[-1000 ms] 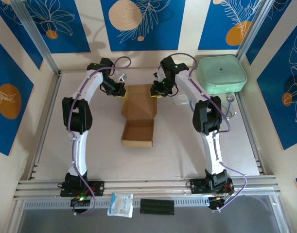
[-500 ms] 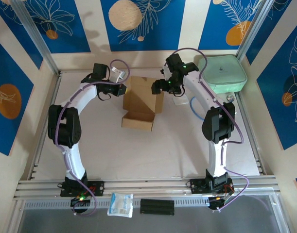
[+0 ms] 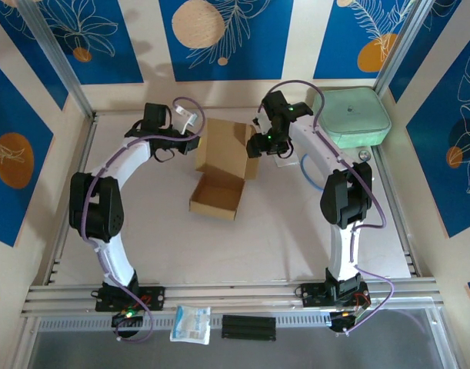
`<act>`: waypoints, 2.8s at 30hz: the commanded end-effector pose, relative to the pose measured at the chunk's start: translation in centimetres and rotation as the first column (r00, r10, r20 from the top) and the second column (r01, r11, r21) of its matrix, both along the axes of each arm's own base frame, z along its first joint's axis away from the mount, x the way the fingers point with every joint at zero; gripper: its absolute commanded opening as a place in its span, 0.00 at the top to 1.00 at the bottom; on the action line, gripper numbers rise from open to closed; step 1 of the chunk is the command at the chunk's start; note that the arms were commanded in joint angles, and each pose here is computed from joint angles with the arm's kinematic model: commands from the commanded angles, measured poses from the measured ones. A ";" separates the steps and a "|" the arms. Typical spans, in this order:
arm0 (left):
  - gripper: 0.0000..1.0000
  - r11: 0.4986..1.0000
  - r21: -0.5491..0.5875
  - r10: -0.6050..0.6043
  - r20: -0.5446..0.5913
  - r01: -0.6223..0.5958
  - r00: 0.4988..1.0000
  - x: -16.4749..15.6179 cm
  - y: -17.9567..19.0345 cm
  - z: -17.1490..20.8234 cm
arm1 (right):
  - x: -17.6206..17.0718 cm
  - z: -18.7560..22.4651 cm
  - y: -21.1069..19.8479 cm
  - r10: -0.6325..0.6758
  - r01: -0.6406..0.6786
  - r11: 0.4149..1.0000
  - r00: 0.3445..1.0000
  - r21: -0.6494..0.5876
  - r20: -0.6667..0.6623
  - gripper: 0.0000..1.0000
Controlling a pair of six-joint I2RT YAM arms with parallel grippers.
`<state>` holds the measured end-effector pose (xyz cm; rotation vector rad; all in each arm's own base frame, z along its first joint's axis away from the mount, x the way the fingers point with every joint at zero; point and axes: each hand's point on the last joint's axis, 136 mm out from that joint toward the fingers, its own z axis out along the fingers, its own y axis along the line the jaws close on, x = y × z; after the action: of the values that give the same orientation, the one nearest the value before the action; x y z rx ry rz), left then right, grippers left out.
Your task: Fold the paper box
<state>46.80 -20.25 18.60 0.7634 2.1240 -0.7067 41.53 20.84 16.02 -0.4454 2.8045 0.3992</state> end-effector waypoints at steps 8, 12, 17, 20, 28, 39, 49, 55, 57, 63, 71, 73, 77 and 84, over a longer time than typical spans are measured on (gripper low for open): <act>1.00 0.999 0.020 -0.047 0.075 0.046 0.996 -0.4 -0.6 1.7 | 0.2 0.4 1.9 0.054 -0.053 0.997 0.998 0.051 -0.017 0.63; 1.00 0.998 0.022 -0.053 0.077 0.051 0.996 -0.6 -0.7 1.8 | 0.4 1.0 2.3 0.058 -0.058 0.997 0.998 0.059 -0.006 0.72; 1.00 0.999 0.029 -0.047 0.087 0.044 0.995 -0.7 -0.8 2.2 | 0.3 1.6 2.5 0.073 -0.073 0.996 0.997 0.054 0.004 0.96; 0.71 1.000 0.006 -0.023 0.088 0.022 0.996 -1.1 -0.7 3.7 | 0.2 2.2 2.8 0.109 -0.112 0.992 0.993 0.060 0.040 1.00; 0.39 0.993 0.081 0.096 -0.221 -0.080 0.970 -4.6 1.3 5.5 | -0.2 3.4 4.1 0.272 -0.281 0.959 0.949 0.038 0.158 1.00; 0.36 0.961 0.277 0.099 -0.439 0.030 0.893 -8.5 3.2 4.0 | -0.5 4.1 5.2 0.375 -0.372 0.926 0.900 -0.056 0.222 1.00; 0.45 0.943 0.330 0.130 -0.450 0.030 0.884 -7.2 3.2 1.7 | -0.4 4.7 5.9 0.411 -0.395 0.911 0.873 -0.114 0.261 1.00; 0.59 0.922 0.383 0.148 -0.494 0.061 0.857 -8.7 3.0 0.2 | 0.2 5.3 6.0 0.369 -0.347 0.929 0.881 -0.128 0.297 1.00; 0.66 0.913 0.402 0.158 -0.501 0.067 0.851 -9.1 2.9 -0.2 | 0.4 5.7 6.2 0.359 -0.337 0.933 0.878 -0.122 0.317 1.00; 0.83 0.886 0.462 0.273 -0.444 -0.043 0.853 -7.9 3.5 0.7 | 1.4 6.5 6.3 0.280 -0.245 0.959 0.889 -0.140 0.363 1.00; 0.90 0.835 0.339 0.533 -0.311 -0.432 0.787 -2.9 3.1 3.3 | 3.4 6.9 6.7 -0.001 0.014 0.999 0.922 -0.031 0.388 1.00; 0.90 0.819 0.304 0.567 -0.293 -0.487 0.770 -2.0 2.7 3.4 | 4.0 6.6 6.6 -0.054 0.060 0.998 0.923 -0.005 0.382 1.00; 0.90 0.797 0.229 0.604 -0.274 -0.560 0.748 -0.7 1.6 3.4 | 5.0 6.2 6.7 -0.141 0.144 0.989 0.916 0.022 0.375 1.00; 0.90 0.781 0.145 0.624 -0.193 -0.607 0.757 0.7 -0.1 4.7 | 6.9 5.1 6.4 -0.279 0.286 0.957 0.885 0.037 0.372 1.00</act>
<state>46.45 -19.50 19.86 0.0154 2.5635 -0.3366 47.46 26.96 20.43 -0.2254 2.4773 0.1780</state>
